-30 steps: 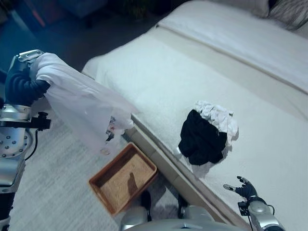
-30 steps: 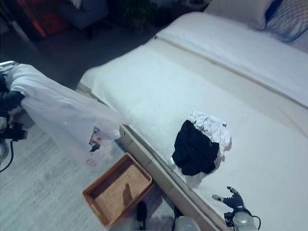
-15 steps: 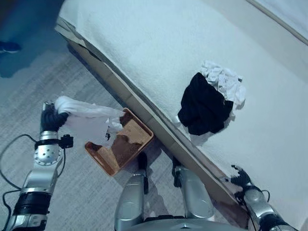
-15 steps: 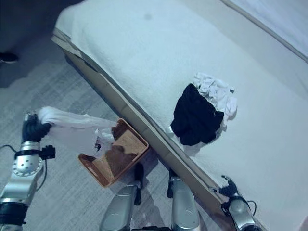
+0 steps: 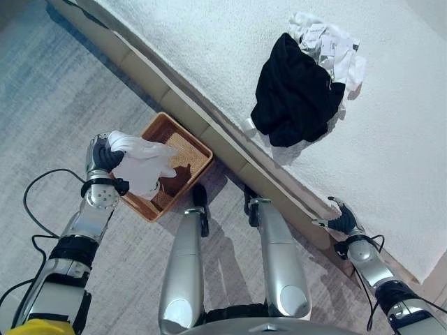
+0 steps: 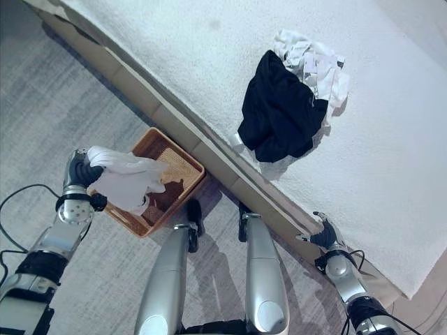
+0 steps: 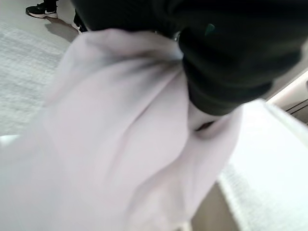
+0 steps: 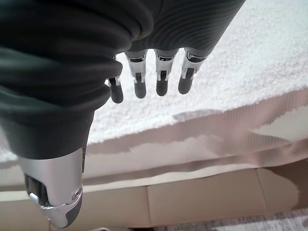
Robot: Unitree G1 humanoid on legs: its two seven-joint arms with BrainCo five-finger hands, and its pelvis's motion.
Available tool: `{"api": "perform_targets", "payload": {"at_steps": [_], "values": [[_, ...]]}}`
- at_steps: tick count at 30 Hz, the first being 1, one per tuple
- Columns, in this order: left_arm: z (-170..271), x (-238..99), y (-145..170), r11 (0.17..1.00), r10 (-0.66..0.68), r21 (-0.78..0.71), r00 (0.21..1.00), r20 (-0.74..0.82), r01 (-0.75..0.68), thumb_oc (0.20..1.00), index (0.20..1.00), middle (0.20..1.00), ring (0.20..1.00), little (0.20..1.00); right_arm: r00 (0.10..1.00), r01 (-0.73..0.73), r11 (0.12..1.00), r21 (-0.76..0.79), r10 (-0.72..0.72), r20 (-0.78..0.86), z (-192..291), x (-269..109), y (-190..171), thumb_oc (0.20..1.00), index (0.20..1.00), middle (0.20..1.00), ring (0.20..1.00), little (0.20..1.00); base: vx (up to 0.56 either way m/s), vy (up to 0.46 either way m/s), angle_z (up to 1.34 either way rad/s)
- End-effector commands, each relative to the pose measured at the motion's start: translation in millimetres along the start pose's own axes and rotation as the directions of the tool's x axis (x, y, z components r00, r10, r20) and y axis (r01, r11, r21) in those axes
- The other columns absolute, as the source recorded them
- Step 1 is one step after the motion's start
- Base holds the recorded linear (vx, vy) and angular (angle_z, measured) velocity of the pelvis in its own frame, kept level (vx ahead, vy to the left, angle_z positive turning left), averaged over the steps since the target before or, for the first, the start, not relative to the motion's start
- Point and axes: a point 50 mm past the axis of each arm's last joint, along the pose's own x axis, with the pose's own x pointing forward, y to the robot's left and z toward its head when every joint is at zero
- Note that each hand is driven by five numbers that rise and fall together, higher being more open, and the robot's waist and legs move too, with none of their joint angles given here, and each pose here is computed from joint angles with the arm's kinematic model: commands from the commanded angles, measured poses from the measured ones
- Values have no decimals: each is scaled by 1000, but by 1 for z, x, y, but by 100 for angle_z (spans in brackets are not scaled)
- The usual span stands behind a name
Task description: Pick up clothes into the bucket
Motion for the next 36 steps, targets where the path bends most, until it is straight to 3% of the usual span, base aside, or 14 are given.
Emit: {"api": "perform_targets", "payload": {"at_steps": [1,8,9,10,11,19,27,32,36], "values": [[1,5,16,996,85,29,996,26,-86,200,200,200,200,200,998,53,999,4,-53,16,-6,-6,-9,1000,1000,1000,1000,1000,-2,-3,-40],[3,10,2,996,43,75,999,6,-44,200,200,200,200,200,998,38,995,-94,-33,53,7,2,-1,1000,1000,1000,1000,1000,9,-1,2],[4,11,1,996,44,75,999,10,-45,228,228,228,228,228,997,38,994,-99,-32,64,10,3,0,1000,1000,1000,1000,1000,0,0,0],[4,11,1,996,45,75,999,10,-45,404,404,404,404,404,997,38,994,-99,-32,64,10,4,0,1000,1000,1000,1000,1000,0,0,0],[-4,8,-4,997,42,73,998,-37,-39,1000,1000,1000,1000,1000,996,35,995,-98,-27,81,16,6,3,1000,1000,1000,1000,1000,0,0,0],[-22,-1,-16,995,88,69,984,-154,-78,1000,1000,1000,1000,1000,990,6,997,-80,5,138,39,10,22,1000,1000,1000,1000,1000,0,2,-1],[-34,-6,-3,973,196,156,961,-193,-167,1000,1000,1000,1000,1000,985,32,999,-35,-25,169,52,13,20,1000,1000,1000,1000,1000,0,0,0],[-46,-22,0,970,243,49,936,-255,-238,1000,1000,1000,1000,1000,973,94,993,76,-107,204,66,14,6,1000,1000,1000,1000,1000,-39,2,-1],[-42,-36,-9,945,216,-183,937,-273,-271,1000,1000,1000,1000,1000,929,165,961,221,-227,293,96,15,-17,1000,1000,1000,1000,1000,-25,6,2]]}}
